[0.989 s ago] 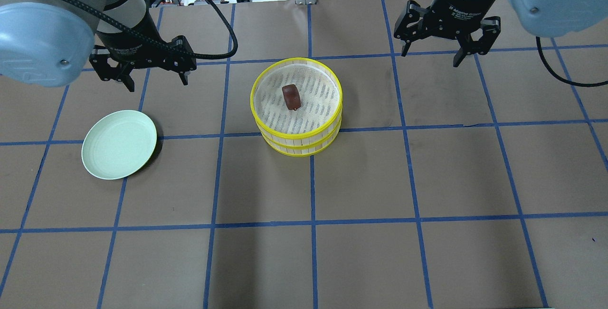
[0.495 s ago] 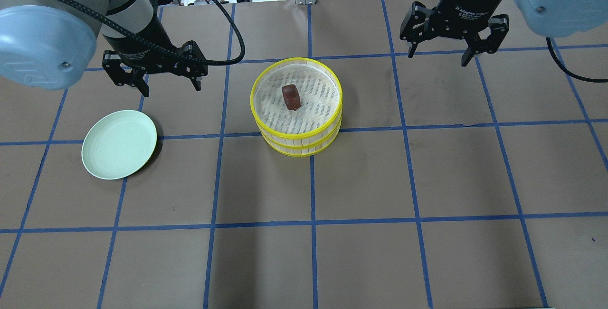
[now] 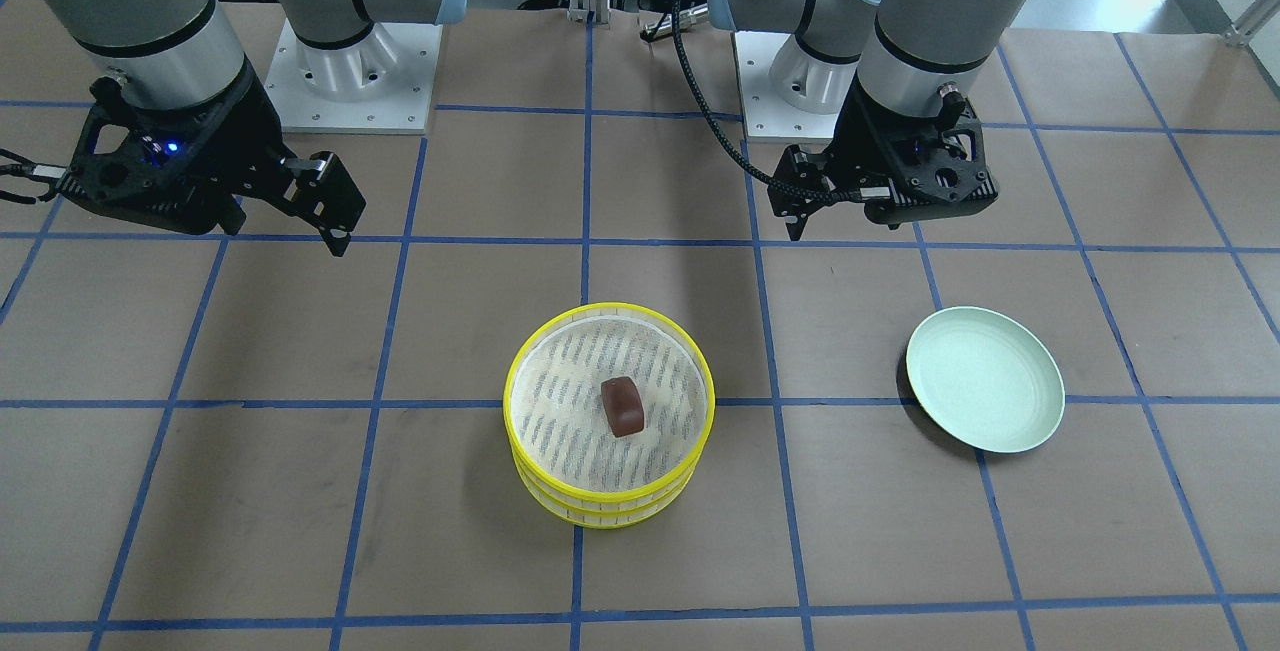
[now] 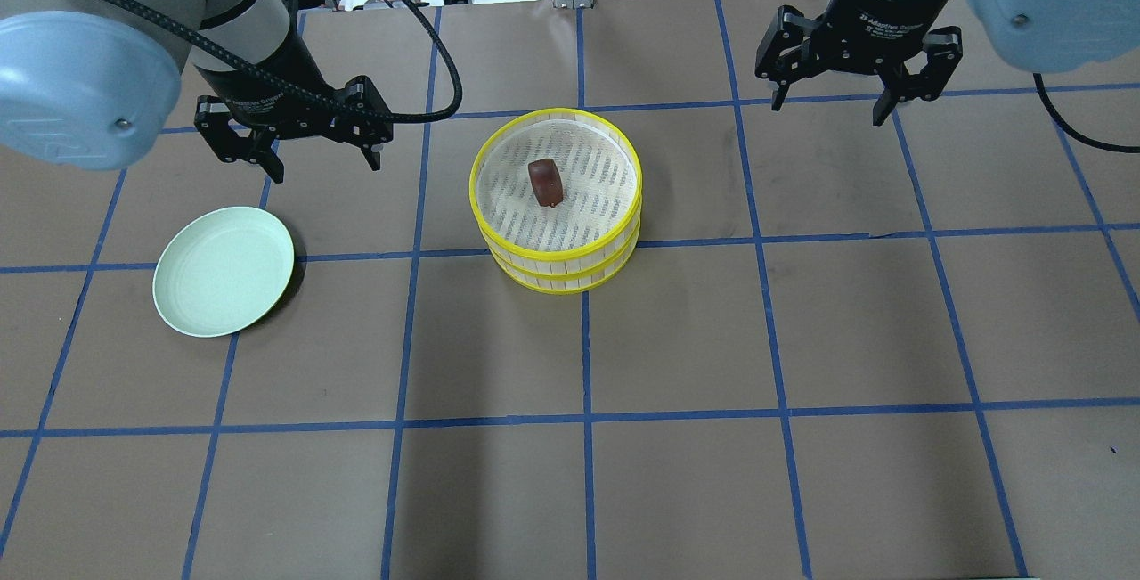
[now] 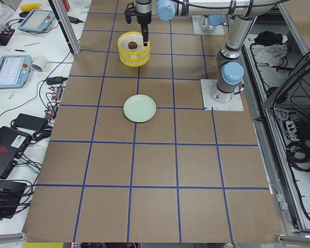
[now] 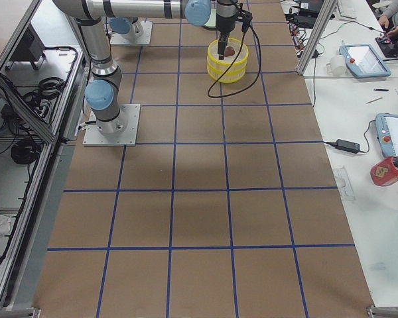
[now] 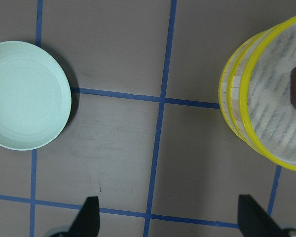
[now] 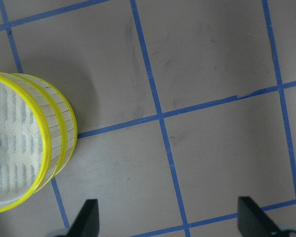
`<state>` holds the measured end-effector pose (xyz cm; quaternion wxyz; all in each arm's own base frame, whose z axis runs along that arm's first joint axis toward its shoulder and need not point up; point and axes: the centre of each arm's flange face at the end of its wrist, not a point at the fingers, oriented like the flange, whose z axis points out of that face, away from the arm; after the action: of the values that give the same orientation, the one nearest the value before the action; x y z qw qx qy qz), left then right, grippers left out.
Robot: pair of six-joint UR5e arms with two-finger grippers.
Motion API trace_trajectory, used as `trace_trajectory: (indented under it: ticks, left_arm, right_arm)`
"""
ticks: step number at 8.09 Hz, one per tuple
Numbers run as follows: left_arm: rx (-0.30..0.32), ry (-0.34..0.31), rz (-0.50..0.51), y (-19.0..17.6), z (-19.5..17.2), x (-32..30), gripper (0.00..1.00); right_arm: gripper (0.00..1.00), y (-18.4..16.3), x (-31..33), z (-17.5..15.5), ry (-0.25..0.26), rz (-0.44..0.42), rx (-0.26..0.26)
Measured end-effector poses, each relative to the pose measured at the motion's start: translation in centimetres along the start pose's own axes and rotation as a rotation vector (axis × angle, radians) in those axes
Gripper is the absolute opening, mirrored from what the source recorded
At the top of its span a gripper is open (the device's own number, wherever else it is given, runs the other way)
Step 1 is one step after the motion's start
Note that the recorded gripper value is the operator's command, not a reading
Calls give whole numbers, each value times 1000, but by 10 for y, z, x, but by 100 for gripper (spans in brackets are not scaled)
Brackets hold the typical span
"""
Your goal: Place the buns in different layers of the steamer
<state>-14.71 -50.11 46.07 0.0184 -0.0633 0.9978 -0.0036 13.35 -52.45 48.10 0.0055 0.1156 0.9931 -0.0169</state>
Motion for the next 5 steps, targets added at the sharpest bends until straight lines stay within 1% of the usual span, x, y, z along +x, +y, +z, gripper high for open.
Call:
trace_trajectory:
  ticks: [5]
  left_arm:
    - [2,-5,-1,0,0,0,100]
  right_arm:
    - [100,1,0,2,0,0,-3]
